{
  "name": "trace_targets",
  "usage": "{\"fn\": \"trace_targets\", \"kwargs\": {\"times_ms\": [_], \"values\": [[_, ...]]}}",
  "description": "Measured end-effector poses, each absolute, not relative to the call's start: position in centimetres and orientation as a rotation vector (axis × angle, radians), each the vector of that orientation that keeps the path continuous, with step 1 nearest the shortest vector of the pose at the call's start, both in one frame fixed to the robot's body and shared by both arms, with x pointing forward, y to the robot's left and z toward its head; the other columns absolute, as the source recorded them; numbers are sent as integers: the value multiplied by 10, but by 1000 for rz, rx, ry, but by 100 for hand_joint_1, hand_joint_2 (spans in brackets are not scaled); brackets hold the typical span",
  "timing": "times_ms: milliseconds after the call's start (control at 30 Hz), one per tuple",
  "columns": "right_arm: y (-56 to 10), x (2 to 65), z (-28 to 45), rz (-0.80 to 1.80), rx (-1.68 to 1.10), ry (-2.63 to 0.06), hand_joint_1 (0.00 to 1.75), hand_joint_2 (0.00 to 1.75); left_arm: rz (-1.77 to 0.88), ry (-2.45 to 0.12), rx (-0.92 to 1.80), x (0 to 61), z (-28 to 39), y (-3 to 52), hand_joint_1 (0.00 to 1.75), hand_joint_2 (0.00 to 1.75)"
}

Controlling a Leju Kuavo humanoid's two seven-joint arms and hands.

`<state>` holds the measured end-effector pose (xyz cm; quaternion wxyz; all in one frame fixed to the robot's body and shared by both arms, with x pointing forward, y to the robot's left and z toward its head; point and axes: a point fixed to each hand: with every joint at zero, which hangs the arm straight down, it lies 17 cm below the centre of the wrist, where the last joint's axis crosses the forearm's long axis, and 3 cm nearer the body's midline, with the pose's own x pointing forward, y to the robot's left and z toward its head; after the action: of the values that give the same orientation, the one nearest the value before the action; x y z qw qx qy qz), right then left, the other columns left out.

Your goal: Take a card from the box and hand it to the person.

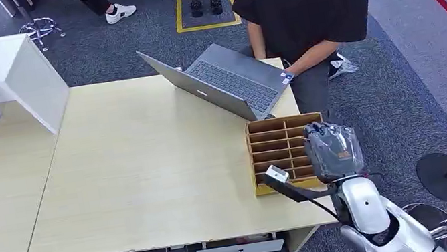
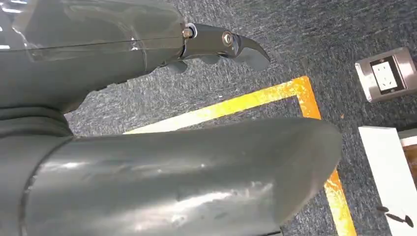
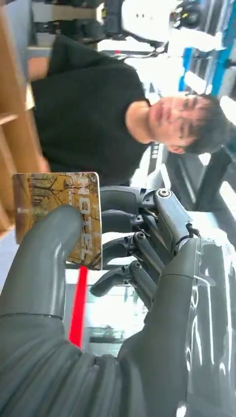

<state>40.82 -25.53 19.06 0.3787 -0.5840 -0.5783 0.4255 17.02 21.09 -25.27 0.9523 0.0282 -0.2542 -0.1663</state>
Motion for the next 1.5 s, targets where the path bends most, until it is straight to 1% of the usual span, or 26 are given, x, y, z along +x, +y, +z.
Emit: {"fn": "trace_targets", "kwargs": {"times_ms": [33,67,200,400,533,600,733,800,1000,1067,1100,1167,1300,1333,1367,1400,1433,1500], "values": [[-255,408,195,1086,-1499,-1486,141,175,-338,-517,57,170,-253,211,0,0],[-253,406,202,1087,-1511,-1500,145,175,-338,-517,57,170,-253,211,0,0],[-251,402,229,1068,-1559,-1552,140,175,-338,-516,56,170,-253,211,0,0],[-251,401,261,1032,-1611,-1610,138,175,-341,-518,54,173,-252,210,0,0],[-255,406,278,1023,-1640,-1617,140,175,-350,-521,52,175,-251,209,0,0],[-258,410,282,1022,-1641,-1614,143,175,-356,-523,51,177,-251,209,0,0],[-269,421,295,1008,-1653,-1602,141,175,-368,-528,47,181,-249,206,0,0],[-279,429,301,1004,-1668,-1582,136,175,-373,-532,40,184,-248,202,0,0],[-308,453,308,1037,-1736,-1487,134,175,-395,-529,37,188,-247,200,0,0],[-318,460,307,1061,-1764,-1440,134,175,-405,-531,35,189,-246,199,0,0],[-322,463,306,1076,-1782,-1415,131,175,-408,-530,34,189,-246,198,0,0],[-333,470,304,1110,-1821,-1353,133,175,-413,-532,31,190,-246,196,0,0],[-351,479,292,1172,-1848,-1248,131,175,-423,-535,28,191,-245,193,0,0],[-356,481,288,1185,-1849,-1221,117,175,-427,-535,28,191,-245,193,0,0],[-360,482,284,1197,-1849,-1199,84,175,-428,-535,28,191,-245,193,0,0],[-364,484,281,1208,-1850,-1176,10,175,-429,-535,28,192,-245,193,0,0],[-368,485,276,1222,-1847,-1151,0,175,-429,-533,29,191,-245,193,0,0],[-374,487,267,1245,-1839,-1113,0,175,-433,-530,29,191,-245,193,0,0]]}}
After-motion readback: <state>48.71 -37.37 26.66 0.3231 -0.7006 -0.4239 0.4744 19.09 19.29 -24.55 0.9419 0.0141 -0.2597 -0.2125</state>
